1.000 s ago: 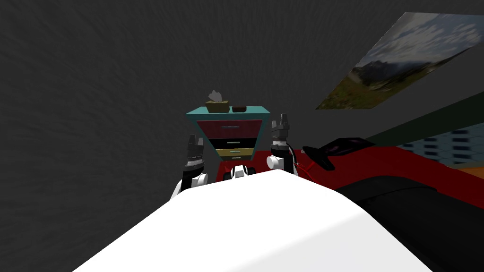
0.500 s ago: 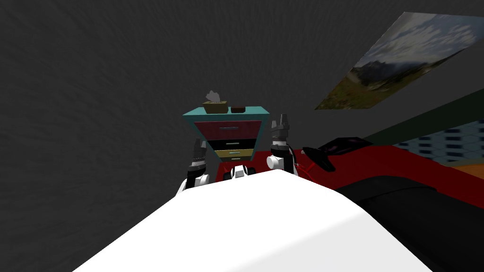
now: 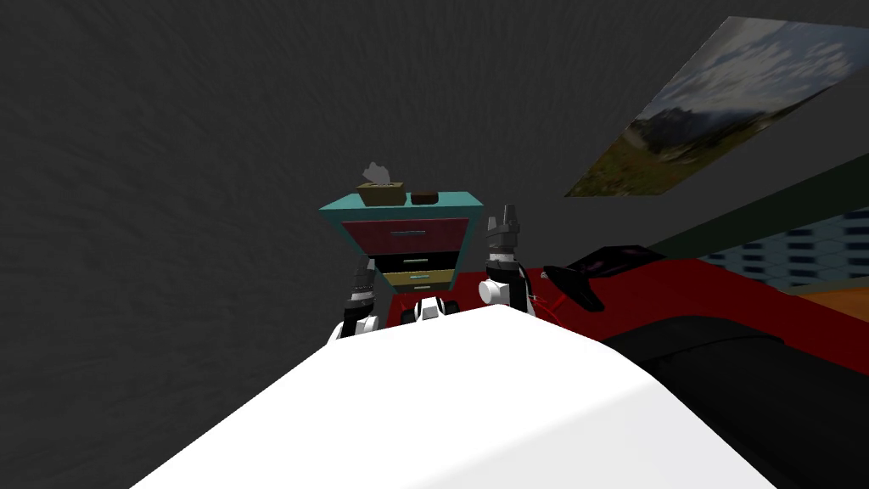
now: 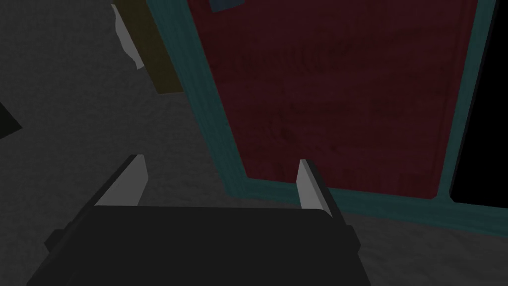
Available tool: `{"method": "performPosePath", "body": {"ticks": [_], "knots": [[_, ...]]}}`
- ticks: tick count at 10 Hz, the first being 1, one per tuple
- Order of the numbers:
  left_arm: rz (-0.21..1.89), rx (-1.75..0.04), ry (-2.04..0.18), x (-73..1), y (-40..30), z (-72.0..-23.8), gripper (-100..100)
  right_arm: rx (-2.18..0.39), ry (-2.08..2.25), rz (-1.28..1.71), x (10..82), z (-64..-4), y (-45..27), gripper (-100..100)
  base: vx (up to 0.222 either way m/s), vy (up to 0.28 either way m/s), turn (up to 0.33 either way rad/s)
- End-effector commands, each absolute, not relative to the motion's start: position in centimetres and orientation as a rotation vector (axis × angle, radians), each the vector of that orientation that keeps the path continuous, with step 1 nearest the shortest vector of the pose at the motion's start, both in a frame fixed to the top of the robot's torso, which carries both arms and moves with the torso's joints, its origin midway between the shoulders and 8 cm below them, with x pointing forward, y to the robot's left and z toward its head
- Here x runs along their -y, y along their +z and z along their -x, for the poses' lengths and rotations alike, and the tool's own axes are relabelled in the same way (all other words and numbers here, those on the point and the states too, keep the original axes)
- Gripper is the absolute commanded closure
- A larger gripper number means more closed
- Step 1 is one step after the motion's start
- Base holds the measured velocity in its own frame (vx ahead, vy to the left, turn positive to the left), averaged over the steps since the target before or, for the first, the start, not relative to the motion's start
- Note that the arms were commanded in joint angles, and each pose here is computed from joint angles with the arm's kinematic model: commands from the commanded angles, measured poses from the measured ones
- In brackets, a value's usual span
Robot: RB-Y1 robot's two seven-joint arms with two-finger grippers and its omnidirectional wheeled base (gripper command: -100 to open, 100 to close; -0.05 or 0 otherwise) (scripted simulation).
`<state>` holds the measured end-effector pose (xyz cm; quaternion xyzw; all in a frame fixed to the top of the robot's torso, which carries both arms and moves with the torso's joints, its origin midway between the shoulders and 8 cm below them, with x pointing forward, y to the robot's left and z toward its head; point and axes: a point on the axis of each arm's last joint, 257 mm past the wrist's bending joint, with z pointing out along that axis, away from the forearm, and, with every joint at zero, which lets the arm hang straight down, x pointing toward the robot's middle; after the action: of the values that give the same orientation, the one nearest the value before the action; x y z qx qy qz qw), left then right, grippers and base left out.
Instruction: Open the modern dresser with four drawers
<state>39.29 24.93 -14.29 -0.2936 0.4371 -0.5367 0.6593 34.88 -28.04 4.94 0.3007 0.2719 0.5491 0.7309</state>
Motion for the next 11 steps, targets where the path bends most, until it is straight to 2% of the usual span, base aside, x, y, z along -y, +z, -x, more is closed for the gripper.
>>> {"method": "performPosePath", "body": {"ticks": [1,11], "knots": [[0.683,-1.02,-1.205,-25.1,-16.6,-39.6,-100,-0.598,1.209,-0.662,28.0,-34.9,4.9,0,0.027,-0.016,-0.035],[0.779,-1.14,-1.167,-24.9,-26.0,-39.7,-100,-0.598,1.209,-0.662,28.0,-34.9,4.9,0,0.038,-0.011,-0.03]]}}
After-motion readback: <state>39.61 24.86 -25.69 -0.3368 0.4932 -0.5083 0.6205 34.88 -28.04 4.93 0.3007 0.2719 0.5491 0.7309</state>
